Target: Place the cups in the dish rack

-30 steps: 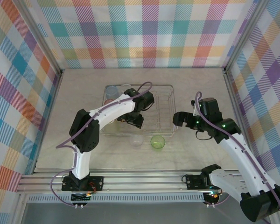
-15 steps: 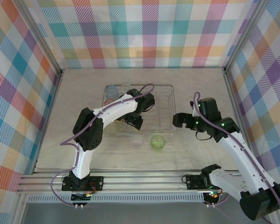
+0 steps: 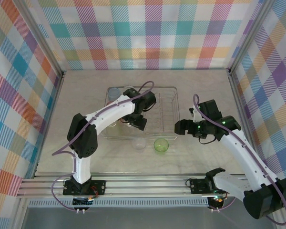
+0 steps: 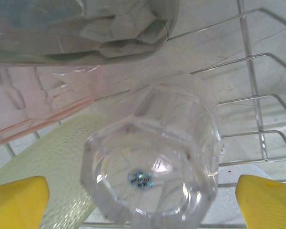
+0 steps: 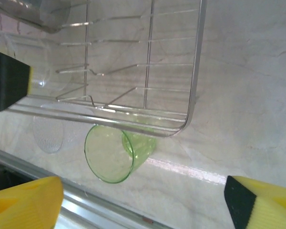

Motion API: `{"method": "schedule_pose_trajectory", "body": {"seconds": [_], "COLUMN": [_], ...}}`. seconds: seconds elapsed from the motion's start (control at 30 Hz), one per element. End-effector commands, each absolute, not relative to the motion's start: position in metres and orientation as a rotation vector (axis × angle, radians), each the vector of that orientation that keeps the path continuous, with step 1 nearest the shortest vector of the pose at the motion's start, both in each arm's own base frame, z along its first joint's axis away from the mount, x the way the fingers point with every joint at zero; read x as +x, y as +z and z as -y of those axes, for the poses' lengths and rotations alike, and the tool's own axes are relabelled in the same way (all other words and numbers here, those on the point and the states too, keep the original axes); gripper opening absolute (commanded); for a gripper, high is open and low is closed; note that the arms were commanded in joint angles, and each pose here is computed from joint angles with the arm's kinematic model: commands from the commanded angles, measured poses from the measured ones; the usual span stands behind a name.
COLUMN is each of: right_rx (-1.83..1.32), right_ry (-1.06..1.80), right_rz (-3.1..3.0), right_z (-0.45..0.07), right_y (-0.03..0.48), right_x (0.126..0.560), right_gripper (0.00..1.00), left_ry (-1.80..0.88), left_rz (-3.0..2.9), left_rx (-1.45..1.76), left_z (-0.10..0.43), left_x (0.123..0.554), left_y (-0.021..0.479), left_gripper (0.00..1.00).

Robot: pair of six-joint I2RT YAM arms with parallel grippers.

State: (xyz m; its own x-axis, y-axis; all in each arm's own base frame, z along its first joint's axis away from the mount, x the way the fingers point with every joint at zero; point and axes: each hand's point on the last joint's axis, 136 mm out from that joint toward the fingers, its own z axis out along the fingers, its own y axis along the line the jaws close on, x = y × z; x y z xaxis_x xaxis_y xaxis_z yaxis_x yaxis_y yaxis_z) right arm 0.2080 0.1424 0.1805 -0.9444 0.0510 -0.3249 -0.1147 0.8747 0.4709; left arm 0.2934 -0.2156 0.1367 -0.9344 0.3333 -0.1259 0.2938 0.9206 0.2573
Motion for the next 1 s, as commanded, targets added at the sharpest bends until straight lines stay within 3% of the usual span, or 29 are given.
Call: {"method": "schedule_pose_trajectory", "body": {"seconds": [0.0, 0.27, 0.6, 0.77, 0.97], "right_rx": [-0.027, -0.100, -0.139, -0.193, -0.238], "right_ry": [0.712, 0.545, 0.442, 0.434, 0.384], "right_rz": [-2.833, -2.934, -2.970, -2.978, -2.979], "right_z": [-0.144, -0.158, -0.177, -0.194, -0.206], "right_y": [0.165, 0.136, 0.111, 0.105, 0.100], "right_x": [0.181, 0.157, 0.170, 0.175, 0.182], "right_gripper": [0.83, 0.81, 0.66, 0.63, 0.61], "left_ry": [0.242, 0.046, -0.424, -0.557, -0.501], "left_rz": [-2.864, -2.670, -2.221, -2.132, -2.256], "left_rx": [0.434, 0.352, 0.169, 0.114, 0.111], "left_z": [0.217, 0.221, 0.200, 0.190, 0.183], "left_x": [0.290, 0.293, 0.264, 0.246, 0.237], "left_y": [0.160, 0.203, 0.280, 0.277, 0.243], "left_gripper": [1.00, 0.99, 1.00, 1.00, 1.00]}}
